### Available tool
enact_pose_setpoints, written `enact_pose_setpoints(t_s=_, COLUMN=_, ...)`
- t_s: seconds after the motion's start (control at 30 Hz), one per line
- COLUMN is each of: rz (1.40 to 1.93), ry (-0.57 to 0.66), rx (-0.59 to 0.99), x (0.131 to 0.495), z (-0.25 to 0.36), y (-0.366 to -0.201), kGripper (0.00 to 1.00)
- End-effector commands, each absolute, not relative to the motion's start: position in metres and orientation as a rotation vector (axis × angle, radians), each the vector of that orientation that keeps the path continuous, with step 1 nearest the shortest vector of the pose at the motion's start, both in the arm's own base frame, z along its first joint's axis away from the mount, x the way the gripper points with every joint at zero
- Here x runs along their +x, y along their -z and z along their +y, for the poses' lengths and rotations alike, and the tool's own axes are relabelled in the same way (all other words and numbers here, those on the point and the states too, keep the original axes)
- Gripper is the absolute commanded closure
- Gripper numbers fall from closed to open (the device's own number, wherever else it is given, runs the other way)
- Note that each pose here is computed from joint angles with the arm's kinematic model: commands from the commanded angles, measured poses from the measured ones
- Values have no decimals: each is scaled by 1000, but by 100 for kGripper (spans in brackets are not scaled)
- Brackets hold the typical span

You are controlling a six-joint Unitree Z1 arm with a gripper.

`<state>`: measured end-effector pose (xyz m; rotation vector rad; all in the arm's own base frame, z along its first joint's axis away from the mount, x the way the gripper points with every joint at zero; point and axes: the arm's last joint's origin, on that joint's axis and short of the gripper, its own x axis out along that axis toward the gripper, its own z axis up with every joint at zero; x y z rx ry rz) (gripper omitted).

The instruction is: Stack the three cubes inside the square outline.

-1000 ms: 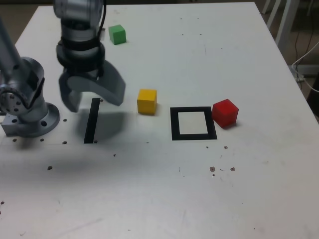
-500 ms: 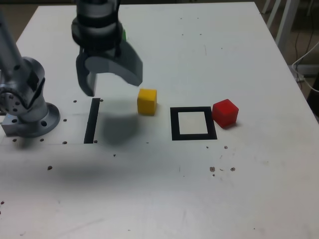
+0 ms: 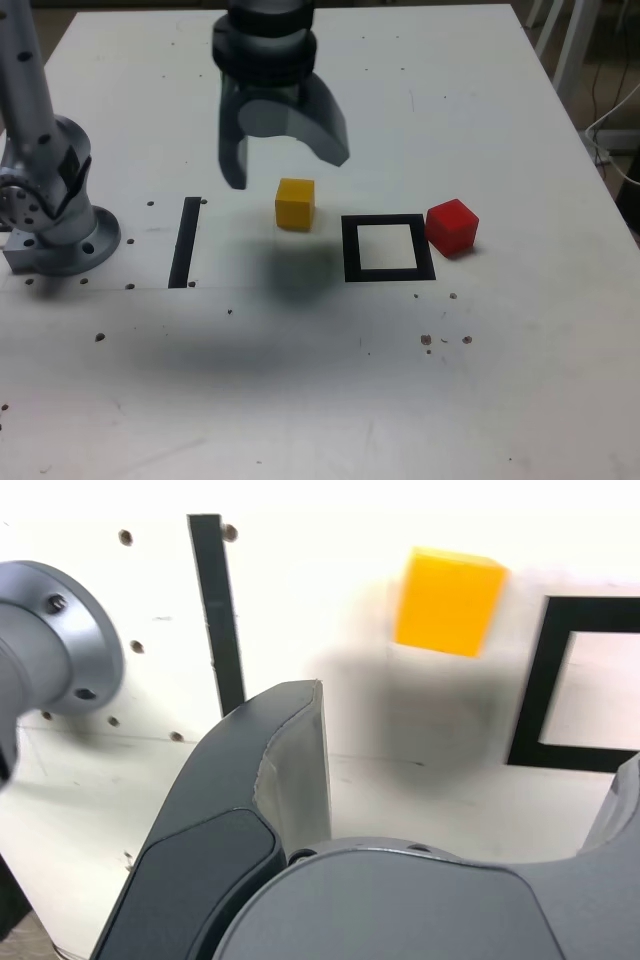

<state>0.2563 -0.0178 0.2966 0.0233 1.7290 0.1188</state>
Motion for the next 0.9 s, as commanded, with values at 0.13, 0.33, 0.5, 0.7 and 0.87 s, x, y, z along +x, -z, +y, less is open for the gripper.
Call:
enact_pose_setpoints(t_s=0.13, rz=1726, ry=-124, rx=0, x=283, z=-21, y=-301, kGripper=1)
enact_pose_setpoints(t_s=0.33, rz=1727, ry=-136, rx=-29, x=311, z=-24, y=-303, kGripper=1)
enact_pose_setpoints(t_s=0.5, rz=1728, ry=-149, rx=-63, x=331, z=-26, y=-301, kGripper=1)
enact_pose_setpoints(t_s=0.7, rz=1734, ry=-202, rx=-114, x=353, z=-28, y=-294, kGripper=2)
enact_pose_setpoints(t_s=0.87, rz=1731, ry=-226, rx=-142, x=370, z=-30, y=-286, kGripper=2)
